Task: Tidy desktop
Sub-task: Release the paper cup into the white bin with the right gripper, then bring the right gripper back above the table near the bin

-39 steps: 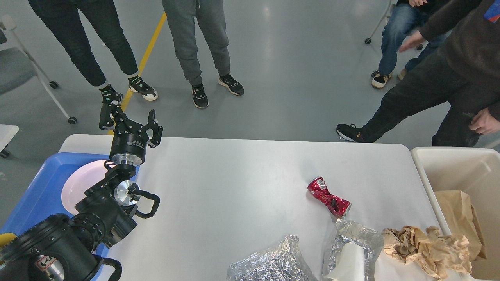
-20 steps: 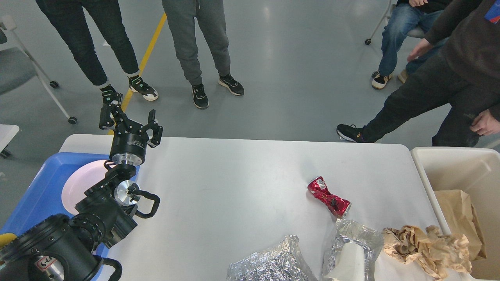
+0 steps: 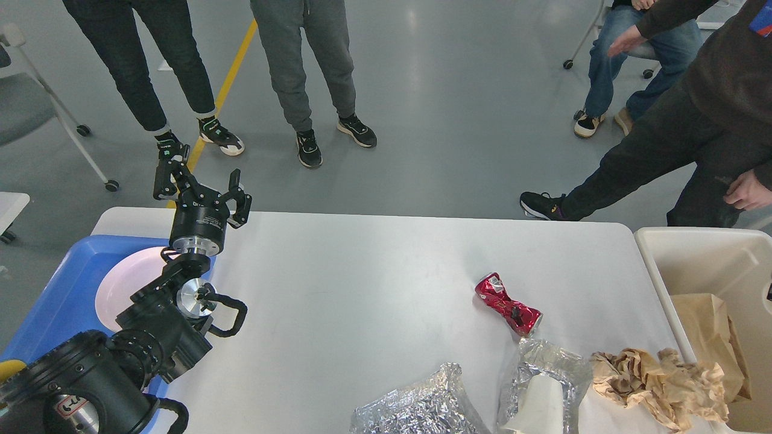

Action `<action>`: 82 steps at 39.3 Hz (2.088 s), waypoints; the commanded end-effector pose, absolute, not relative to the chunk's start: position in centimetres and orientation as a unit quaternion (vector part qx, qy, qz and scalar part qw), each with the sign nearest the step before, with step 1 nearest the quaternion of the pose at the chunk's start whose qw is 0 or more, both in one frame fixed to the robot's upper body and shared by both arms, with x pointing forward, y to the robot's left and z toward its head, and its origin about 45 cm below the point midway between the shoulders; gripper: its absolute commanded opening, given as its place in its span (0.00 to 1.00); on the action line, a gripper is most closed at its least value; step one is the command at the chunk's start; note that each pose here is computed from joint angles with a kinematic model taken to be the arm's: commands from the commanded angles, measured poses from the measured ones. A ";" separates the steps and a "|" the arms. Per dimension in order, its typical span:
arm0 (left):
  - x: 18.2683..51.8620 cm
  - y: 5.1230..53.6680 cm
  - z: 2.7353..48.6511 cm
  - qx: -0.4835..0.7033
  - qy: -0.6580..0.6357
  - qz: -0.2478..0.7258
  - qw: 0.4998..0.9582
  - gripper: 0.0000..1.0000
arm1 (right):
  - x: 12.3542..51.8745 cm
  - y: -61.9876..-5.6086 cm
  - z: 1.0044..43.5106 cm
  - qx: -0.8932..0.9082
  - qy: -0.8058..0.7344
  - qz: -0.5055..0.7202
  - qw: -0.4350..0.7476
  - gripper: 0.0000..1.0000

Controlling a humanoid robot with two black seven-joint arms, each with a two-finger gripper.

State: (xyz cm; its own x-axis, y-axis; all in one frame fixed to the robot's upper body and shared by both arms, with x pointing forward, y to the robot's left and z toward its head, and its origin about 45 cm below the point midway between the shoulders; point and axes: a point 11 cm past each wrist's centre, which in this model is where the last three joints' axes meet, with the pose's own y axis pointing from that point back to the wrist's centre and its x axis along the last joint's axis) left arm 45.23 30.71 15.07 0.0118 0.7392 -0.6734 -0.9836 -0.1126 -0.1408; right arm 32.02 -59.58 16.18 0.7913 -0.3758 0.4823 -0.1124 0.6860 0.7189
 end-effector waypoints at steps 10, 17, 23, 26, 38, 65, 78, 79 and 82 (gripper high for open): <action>45.2 30.8 15.1 -0.316 0.193 0.676 0.637 0.97 | 31.7 -59.6 15.6 0.390 -0.326 -0.076 0.858 0.53; 45.2 30.7 15.1 -0.315 0.194 0.676 0.638 0.97 | 32.1 -59.9 16.3 0.394 -0.348 -0.080 0.847 1.00; 45.2 30.7 15.1 -0.316 0.193 0.676 0.637 0.97 | 34.4 -58.6 18.1 0.421 -0.380 -0.080 0.819 1.00; 45.2 30.7 15.1 -0.316 0.194 0.676 0.637 0.97 | 35.1 -59.0 19.9 0.427 -0.397 -0.082 0.808 1.00; 45.2 30.8 15.1 -0.316 0.193 0.676 0.637 0.97 | 36.1 -56.1 25.7 0.538 -0.409 -0.147 0.722 1.00; 45.2 30.7 15.1 -0.316 0.194 0.676 0.637 0.97 | 37.5 -45.5 32.1 0.648 -0.338 -0.209 0.650 1.00; 45.2 30.7 15.1 -0.315 0.194 0.676 0.638 0.97 | 39.3 -39.6 30.9 0.673 -0.308 -0.213 0.637 1.00; 45.2 30.7 15.1 -0.315 0.194 0.676 0.638 0.97 | 39.4 -39.2 30.8 0.673 -0.305 -0.211 0.639 1.00; 45.2 30.8 15.1 -0.315 0.193 0.676 0.637 0.97 | 39.9 -37.7 30.5 0.673 -0.293 -0.199 0.649 1.00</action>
State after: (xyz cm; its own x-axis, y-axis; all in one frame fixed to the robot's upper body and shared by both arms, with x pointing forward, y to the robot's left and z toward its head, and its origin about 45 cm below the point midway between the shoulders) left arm 45.23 30.72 15.07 0.0117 0.7393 -0.6733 -0.9836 -0.1126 -0.1408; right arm 39.25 -39.67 30.90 0.7201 -0.6856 0.1065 -0.1437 0.0028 0.9896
